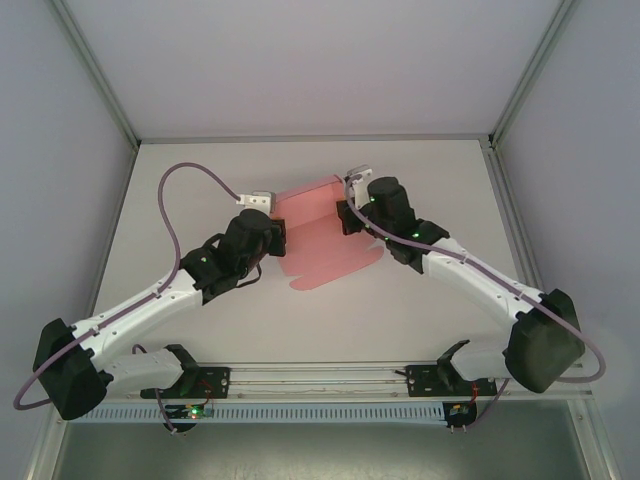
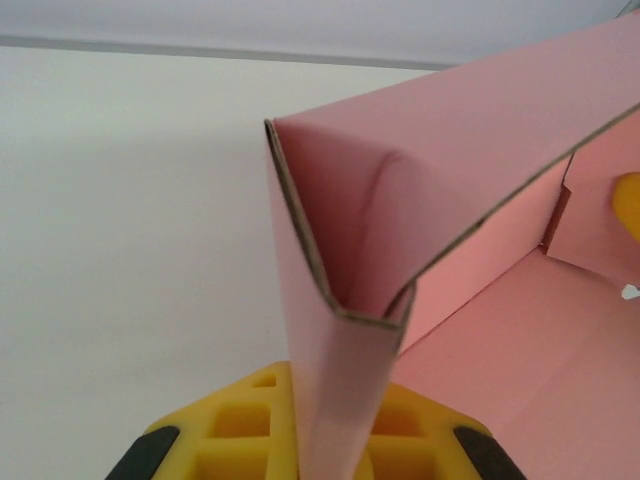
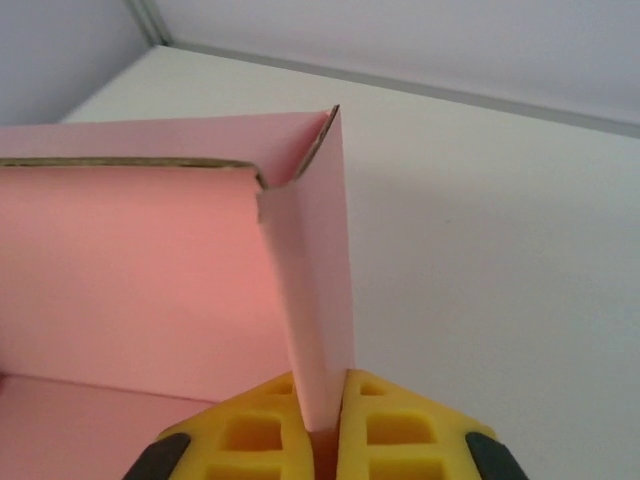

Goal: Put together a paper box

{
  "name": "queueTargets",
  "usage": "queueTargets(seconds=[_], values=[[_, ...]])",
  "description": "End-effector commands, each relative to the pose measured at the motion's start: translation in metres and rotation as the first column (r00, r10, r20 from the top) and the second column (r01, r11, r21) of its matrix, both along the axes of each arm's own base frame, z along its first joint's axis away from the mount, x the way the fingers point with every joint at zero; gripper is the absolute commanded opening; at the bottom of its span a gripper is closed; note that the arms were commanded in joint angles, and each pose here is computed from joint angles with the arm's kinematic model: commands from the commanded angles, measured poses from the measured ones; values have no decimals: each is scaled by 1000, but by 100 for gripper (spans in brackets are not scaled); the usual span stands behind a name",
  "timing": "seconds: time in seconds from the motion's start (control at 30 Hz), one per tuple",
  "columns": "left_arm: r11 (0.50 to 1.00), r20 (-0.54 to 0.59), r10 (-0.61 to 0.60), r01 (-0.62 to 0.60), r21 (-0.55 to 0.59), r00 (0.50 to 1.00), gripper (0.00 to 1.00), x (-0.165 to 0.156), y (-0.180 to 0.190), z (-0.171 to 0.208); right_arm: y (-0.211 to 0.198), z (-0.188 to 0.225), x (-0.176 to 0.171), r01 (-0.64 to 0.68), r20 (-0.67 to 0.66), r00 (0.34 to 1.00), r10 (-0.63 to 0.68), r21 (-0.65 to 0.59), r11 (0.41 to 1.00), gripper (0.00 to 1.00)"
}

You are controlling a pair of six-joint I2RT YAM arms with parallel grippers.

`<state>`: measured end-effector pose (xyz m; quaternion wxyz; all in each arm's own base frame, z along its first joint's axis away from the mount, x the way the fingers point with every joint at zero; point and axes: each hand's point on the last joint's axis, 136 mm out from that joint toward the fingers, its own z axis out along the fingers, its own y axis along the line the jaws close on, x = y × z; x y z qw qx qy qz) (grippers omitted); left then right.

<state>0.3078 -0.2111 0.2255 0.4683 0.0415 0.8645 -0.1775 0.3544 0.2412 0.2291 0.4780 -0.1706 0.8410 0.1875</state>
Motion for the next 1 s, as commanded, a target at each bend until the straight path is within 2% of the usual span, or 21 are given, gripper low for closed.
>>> queueTargets(seconds=[0.0, 0.07, 0.17, 0.23, 0.33, 0.5, 0.63, 0.67, 0.73, 0.77, 0.87, 0.93, 0.97], values=[[1000, -20, -25, 25, 3, 999, 0, -6, -7, 7, -56, 9, 29, 369, 115, 928, -354, -145, 918, 0], [1000, -35, -6, 6, 3, 999, 0, -7, -8, 10, -76, 6, 33, 492, 153, 870, -469, -212, 844, 0], [999, -66, 20, -22, -34, 998, 0, -11, -14, 14, -110, 5, 32, 668, 239, 744, -624, -300, 681, 0], [997, -87, 37, -43, -63, 996, 0, -15, -19, 16, -127, -2, 32, 722, 259, 688, -678, -346, 600, 0], [996, -95, 74, -78, -37, 993, 0, -19, -22, 21, -145, -10, 32, 765, 292, 629, -721, -399, 506, 0], [994, -75, 108, -106, 17, 991, 0, -20, -23, 32, -158, -13, 35, 780, 356, 589, -725, -487, 394, 0], [994, -47, 112, -112, 15, 993, 0, -19, -21, 39, -164, -14, 39, 769, 367, 594, -716, -520, 371, 0], [993, -41, 116, -115, 16, 992, 0, -19, -20, 40, -163, -13, 40, 766, 373, 600, -708, -523, 374, 0], [993, -30, 117, -117, 16, 993, 0, -17, -20, 43, -154, -18, 46, 726, 328, 656, -680, -522, 448, 0], [993, -26, 114, -113, 14, 993, 0, -16, -21, 43, -146, -21, 50, 701, 298, 691, -659, -500, 508, 0], [995, -27, 96, -96, 13, 995, 0, -14, -26, 41, -91, -26, 57, 479, 190, 878, -440, -362, 799, 0], [996, -30, 85, -85, 11, 996, 0, -13, -29, 38, -59, -17, 50, 323, 177, 942, -287, -226, 919, 2], [997, -31, 78, -77, 12, 996, 0, -13, -30, 35, -44, -9, 43, 237, 181, 961, -209, -152, 959, 7]])
